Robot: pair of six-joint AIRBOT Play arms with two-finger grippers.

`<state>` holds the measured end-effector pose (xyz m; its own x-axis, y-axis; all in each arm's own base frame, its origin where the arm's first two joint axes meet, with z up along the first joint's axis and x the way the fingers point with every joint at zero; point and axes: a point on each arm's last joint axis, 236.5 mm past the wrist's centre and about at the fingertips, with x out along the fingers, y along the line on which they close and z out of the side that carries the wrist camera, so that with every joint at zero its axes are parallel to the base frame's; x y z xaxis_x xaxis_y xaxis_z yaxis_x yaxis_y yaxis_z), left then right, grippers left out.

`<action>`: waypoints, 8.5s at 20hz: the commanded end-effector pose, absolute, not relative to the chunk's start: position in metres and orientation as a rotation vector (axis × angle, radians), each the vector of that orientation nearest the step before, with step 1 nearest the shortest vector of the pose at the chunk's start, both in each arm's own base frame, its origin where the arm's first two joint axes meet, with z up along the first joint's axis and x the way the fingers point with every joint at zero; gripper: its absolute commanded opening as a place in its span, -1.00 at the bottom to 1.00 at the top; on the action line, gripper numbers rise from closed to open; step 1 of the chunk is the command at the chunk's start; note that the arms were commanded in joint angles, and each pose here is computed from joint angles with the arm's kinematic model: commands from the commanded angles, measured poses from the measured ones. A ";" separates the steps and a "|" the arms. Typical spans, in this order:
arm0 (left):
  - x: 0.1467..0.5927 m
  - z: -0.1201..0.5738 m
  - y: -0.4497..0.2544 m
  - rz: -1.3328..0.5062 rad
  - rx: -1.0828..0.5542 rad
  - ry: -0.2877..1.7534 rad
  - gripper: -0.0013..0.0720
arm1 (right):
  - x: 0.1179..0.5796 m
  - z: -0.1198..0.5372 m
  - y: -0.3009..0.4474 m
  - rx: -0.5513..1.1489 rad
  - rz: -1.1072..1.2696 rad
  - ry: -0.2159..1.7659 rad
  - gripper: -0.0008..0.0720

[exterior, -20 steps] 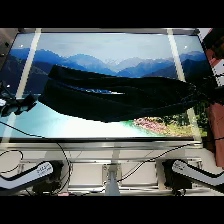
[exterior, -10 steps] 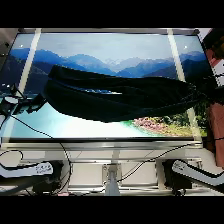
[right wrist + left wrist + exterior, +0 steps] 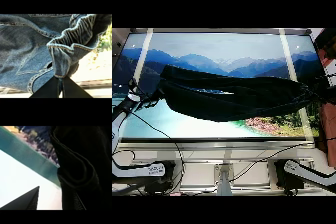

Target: Fold the clothes and pants, and hang the long-sleeved shirts on hangers.

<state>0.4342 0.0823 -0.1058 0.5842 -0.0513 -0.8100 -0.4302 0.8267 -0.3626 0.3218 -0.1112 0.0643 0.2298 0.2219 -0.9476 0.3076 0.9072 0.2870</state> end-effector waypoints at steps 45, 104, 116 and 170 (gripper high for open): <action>0.366 -0.009 0.145 0.237 -0.242 0.951 -0.92 | 0.275 0.034 -0.084 0.549 -0.037 1.524 -0.88; 0.333 -0.092 0.158 0.330 -0.896 0.947 -0.64 | 0.223 -0.059 -0.053 0.567 -0.195 1.268 -0.88; 0.383 0.038 0.194 0.289 -0.780 0.644 -0.92 | 0.234 -0.050 -0.060 0.555 -0.206 1.221 -0.88; 0.219 -0.044 0.251 0.503 -0.410 1.327 0.92 | 0.276 0.018 -0.169 0.344 -0.451 1.059 -0.89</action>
